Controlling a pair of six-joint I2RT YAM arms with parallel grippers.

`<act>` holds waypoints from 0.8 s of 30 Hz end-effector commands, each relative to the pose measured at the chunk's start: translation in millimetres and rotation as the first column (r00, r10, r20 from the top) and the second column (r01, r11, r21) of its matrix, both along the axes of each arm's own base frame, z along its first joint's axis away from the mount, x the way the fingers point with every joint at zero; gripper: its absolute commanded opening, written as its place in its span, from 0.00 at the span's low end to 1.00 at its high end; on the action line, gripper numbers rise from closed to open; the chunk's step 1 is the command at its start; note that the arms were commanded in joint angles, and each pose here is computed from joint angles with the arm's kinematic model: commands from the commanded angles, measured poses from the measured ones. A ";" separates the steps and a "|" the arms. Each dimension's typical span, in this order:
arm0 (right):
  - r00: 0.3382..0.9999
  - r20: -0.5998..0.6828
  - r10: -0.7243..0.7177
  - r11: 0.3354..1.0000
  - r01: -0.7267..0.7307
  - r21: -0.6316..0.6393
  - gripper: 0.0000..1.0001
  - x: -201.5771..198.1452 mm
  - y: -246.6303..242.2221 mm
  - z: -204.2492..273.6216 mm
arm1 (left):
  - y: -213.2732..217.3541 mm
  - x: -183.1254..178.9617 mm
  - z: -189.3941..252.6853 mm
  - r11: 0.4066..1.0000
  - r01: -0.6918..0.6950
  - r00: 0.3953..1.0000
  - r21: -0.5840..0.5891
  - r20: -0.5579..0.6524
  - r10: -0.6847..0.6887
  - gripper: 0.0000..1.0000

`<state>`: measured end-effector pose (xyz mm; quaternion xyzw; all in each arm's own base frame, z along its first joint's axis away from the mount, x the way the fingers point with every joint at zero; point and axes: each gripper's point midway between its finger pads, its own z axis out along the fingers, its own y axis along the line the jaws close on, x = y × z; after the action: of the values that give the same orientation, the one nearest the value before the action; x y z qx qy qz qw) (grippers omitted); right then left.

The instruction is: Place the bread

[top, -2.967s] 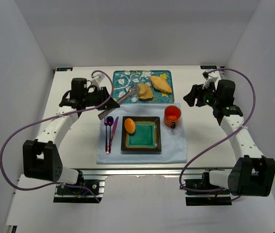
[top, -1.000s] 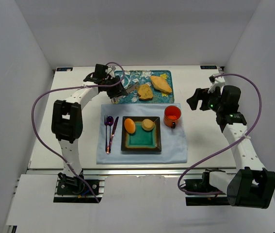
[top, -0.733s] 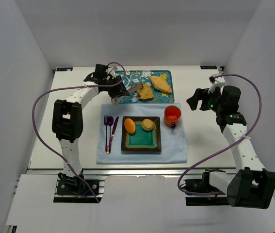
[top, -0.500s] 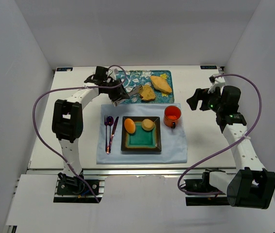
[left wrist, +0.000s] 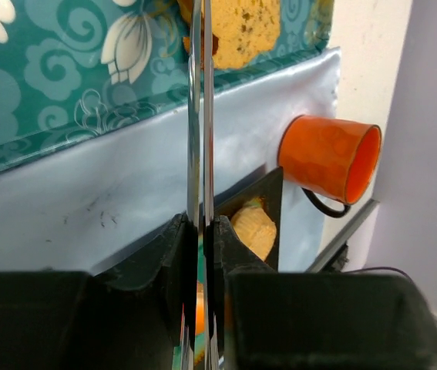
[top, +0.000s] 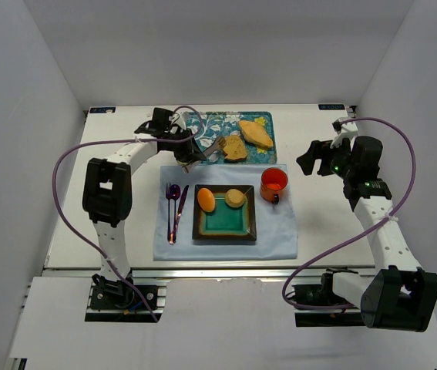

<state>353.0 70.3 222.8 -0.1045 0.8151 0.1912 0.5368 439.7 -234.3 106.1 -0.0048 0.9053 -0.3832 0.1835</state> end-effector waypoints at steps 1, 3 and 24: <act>0.998 0.065 -0.008 1.000 0.007 0.008 0.88 2.8 -1.4 20.6 | -2.3 2.2 63.0 0.992 0.002 0.993 -0.124 0.120 0.013 0.01; 0.998 0.066 -0.008 1.000 0.008 0.004 0.88 1.7 -1.8 20.0 | 1.5 2.0 81.6 0.984 -0.003 0.985 -0.176 0.169 0.033 0.00; 0.999 0.046 0.025 0.999 -0.026 0.020 0.88 -1.7 3.5 16.7 | 45.7 -227.0 92.1 0.968 0.182 0.979 -0.171 0.125 -0.162 0.00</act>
<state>349.9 71.8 227.5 -0.1090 0.8103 0.1951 0.5417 245.6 -193.3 205.4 0.0396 0.8459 -0.4819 0.2251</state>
